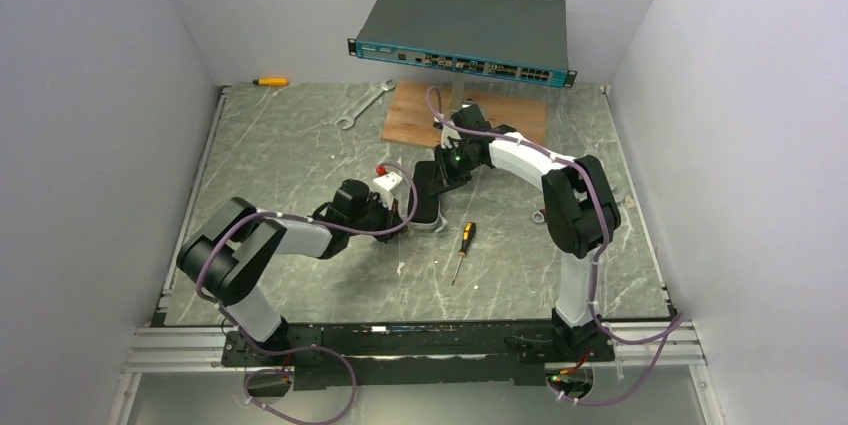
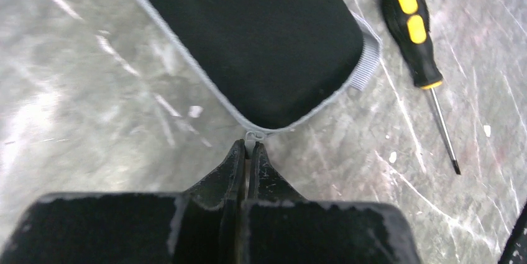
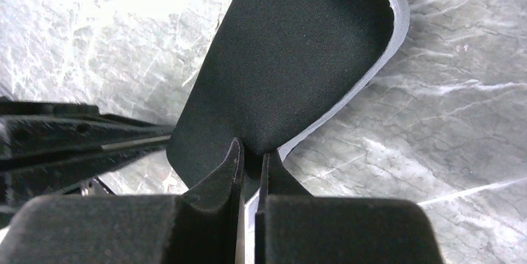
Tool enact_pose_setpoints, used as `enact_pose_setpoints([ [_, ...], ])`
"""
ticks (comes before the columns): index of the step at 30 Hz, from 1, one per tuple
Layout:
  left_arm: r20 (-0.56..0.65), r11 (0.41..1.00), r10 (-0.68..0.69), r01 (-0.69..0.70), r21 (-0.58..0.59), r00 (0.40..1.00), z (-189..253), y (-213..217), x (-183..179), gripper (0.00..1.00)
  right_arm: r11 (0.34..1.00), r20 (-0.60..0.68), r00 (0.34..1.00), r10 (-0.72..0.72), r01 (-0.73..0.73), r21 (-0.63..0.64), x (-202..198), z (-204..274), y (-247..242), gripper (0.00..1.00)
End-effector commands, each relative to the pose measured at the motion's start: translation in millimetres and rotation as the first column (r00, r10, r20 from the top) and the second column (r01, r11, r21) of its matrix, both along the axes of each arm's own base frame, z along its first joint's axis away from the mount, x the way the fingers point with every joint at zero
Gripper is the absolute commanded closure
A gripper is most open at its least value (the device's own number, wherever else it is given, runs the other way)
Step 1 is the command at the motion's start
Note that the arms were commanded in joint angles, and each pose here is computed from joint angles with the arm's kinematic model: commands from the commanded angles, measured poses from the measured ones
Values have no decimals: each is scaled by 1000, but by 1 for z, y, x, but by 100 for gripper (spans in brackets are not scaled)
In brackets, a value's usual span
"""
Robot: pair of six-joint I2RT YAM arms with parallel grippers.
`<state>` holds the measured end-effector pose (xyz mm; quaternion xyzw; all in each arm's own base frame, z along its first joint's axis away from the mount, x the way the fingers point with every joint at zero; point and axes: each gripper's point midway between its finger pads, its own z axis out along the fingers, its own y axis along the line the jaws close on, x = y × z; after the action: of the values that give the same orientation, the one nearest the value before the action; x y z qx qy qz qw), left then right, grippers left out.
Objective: Open the umbrella
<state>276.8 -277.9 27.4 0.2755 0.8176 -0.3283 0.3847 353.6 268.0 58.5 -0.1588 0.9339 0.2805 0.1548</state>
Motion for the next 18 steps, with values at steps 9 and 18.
enact_pose_setpoints([
  [9, 293, 989, 39, -78, 123, 955, 27, 37, 51, 100, 952, -37, 957, 289, -291, -91, -34, -44, -24, 100],
  [18, 317, 991, 134, -136, -17, 939, 42, 41, 109, 100, 831, 10, 839, 545, -542, 124, -44, -20, 11, 100],
])
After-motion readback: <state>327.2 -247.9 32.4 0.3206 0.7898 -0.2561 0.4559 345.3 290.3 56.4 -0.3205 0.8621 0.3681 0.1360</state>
